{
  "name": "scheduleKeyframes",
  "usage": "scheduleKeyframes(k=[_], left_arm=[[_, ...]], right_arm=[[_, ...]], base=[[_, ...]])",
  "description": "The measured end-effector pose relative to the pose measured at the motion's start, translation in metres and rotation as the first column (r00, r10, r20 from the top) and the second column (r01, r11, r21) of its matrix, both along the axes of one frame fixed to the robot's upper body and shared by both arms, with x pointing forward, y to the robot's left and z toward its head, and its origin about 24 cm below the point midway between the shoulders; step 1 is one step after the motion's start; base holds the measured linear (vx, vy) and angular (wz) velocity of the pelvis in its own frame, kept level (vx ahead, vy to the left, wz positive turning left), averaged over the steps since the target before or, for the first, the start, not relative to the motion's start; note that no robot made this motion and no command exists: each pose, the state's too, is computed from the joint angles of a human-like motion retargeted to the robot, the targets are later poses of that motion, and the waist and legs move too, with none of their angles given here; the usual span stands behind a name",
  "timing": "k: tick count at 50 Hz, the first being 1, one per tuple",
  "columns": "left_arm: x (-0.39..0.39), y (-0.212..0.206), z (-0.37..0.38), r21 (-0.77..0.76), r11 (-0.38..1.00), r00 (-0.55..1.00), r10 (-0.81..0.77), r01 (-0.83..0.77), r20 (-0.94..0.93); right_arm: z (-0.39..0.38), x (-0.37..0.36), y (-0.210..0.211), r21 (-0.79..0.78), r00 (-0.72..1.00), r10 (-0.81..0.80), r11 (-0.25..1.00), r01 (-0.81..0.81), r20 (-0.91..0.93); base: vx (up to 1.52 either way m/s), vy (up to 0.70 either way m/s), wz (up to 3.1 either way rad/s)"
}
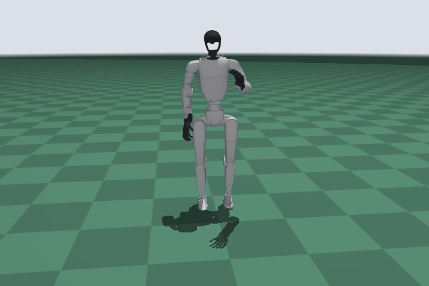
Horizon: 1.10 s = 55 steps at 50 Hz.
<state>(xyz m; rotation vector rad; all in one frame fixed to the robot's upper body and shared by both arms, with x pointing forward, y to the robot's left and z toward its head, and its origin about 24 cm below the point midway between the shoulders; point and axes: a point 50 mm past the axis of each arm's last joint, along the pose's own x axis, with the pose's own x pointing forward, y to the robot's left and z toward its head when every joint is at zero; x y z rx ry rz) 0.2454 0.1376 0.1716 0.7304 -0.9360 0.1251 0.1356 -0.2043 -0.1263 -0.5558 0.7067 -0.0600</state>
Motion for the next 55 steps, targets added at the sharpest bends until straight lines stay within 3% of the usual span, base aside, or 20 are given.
scheduleKeyframes(k=[5,10,13,17,20,22,28,33,40,43,48,52,55], left_arm=[[0.012,-0.02,0.06,0.185,0.983,0.954,-0.039,-0.018,0.297],[0.034,-0.041,0.096,0.483,0.872,0.912,-0.128,-0.084,0.39],[0.061,-0.05,0.109,0.681,0.704,0.902,-0.138,-0.201,0.408],[0.108,-0.033,0.124,0.817,0.401,0.89,-0.005,-0.415,0.455],[0.141,0.011,0.128,0.842,0.131,0.847,0.189,-0.523,0.496],[0.153,0.063,0.124,0.851,-0.028,0.787,0.366,-0.524,0.496],[0.108,0.236,0.092,0.916,-0.274,0.397,0.837,-0.292,0.377],[0.054,0.303,0.083,0.942,-0.299,0.161,0.933,-0.153,0.323],[0.024,0.329,0.071,0.963,-0.256,0.032,0.965,-0.079,0.26],[0.017,0.335,0.07,0.97,-0.231,0.004,0.973,-0.071,0.232],[0.003,0.345,0.077,0.966,-0.138,-0.07,0.99,-0.218,0.125],[-0.016,0.358,0.076,0.909,-0.054,-0.147,0.989,-0.413,-0.008],[-0.033,0.368,0.069,0.88,-0.04,-0.194,0.979,-0.473,-0.06]], right_arm=[[0.004,0.002,-0.005,-0.001,1.0,0.018,1.0,-0.018,0.014],[0.011,0.01,-0.012,-0.002,0.999,0.018,1.0,-0.018,0.035],[0.017,0.016,-0.016,-0.005,0.997,0.026,1.0,-0.025,0.071],[0.024,0.023,-0.03,-0.039,0.994,-0.004,0.999,0.009,0.112],[0.028,0.028,-0.039,-0.075,0.991,-0.008,0.997,0.019,0.137],[0.031,0.031,-0.045,-0.104,0.989,0.007,0.995,0.008,0.145],[0.039,0.032,-0.074,-0.17,0.991,-0.011,0.985,0.033,0.133],[0.031,-0.005,-0.091,-0.123,0.982,-0.175,0.975,0.183,0.078],[0.003,-0.082,-0.101,-0.125,0.935,-0.291,0.955,0.27,-0.201],[-0.006,-0.106,-0.094,-0.119,0.916,-0.262,0.964,0.236,-0.303],[-0.011,-0.114,-0.082,-0.103,0.915,-0.192,0.981,0.165,-0.356],[-0.008,-0.095,-0.082,-0.097,0.939,-0.138,0.989,0.113,-0.315],[-0.002,-0.075,-0.083,-0.1,0.96,-0.099,0.992,0.075,-0.261]], base=[[-0.01,-0.01,-0.04],[-0.01,-0.03,-0.26],[0.01,-0.04,-0.39],[0.02,0.0,-0.11],[0.08,-0.01,-0.24],[0.11,-0.03,-0.41],[0.16,-0.03,-0.83],[0.21,-0.04,-0.83],[0.22,-0.02,0.04],[0.24,0.01,0.26],[0.23,0.03,0.11],[0.23,0.06,-0.01],[0.26,0.06,-0.16]])
